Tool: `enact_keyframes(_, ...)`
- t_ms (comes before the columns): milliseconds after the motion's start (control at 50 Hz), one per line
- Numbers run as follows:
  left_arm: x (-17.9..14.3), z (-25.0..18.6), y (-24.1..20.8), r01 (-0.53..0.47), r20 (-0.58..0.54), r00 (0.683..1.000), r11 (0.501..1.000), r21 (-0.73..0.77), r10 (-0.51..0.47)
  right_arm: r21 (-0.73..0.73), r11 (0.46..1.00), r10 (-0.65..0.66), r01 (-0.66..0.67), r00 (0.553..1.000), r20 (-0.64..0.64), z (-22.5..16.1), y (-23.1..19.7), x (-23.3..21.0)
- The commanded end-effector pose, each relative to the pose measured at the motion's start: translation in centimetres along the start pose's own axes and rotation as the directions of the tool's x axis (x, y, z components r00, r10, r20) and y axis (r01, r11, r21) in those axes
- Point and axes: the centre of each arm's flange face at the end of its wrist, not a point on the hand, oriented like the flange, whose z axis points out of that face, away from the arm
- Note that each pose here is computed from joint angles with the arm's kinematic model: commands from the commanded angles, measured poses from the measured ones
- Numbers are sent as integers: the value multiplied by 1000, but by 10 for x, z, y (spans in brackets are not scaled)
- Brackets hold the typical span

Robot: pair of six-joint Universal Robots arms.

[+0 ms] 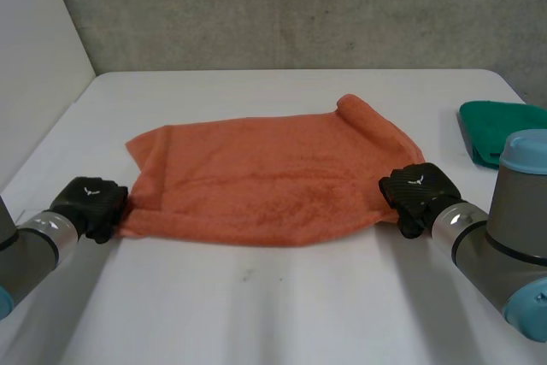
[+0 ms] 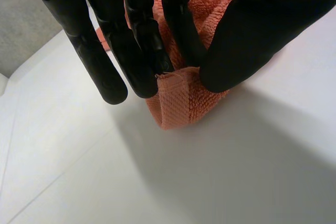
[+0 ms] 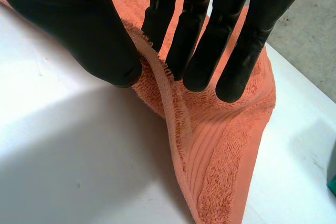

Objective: Fold the laundry.

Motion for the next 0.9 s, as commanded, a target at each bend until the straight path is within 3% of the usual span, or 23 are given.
enact_keyframes(20,-9,-13,-25,-12,46,999,997,75,9,11,1000,-13,13,1000,-15,1,-7,4)
enact_keyframes(160,-35,-57,-93,-35,178,984,954,299,-20,112,989,-83,94,991,-102,-35,-69,38)
enact_keyframes(260,-57,-116,-151,-23,245,962,858,513,-121,188,971,-109,147,973,-201,-72,-115,72)
enact_keyframes(340,-61,-143,-169,-12,245,957,821,570,-156,280,941,-108,189,954,-281,-105,-153,88)
enact_keyframes(460,-59,-140,-165,9,229,960,837,547,-160,277,936,-133,218,947,-293,-122,-169,94)
enact_keyframes(620,-42,-68,-132,122,101,980,920,372,-171,48,963,-256,266,955,-148,-47,-125,84)
enact_keyframes(700,-24,-23,-123,146,50,985,944,297,-168,19,966,-254,258,959,-122,-13,-113,85)
enact_keyframes(820,-38,20,-152,111,133,977,929,352,-167,114,971,-176,211,950,-259,30,-131,109)
enact_keyframes(900,-62,20,-202,72,200,960,862,502,-197,316,926,-62,207,908,-414,37,-172,136)
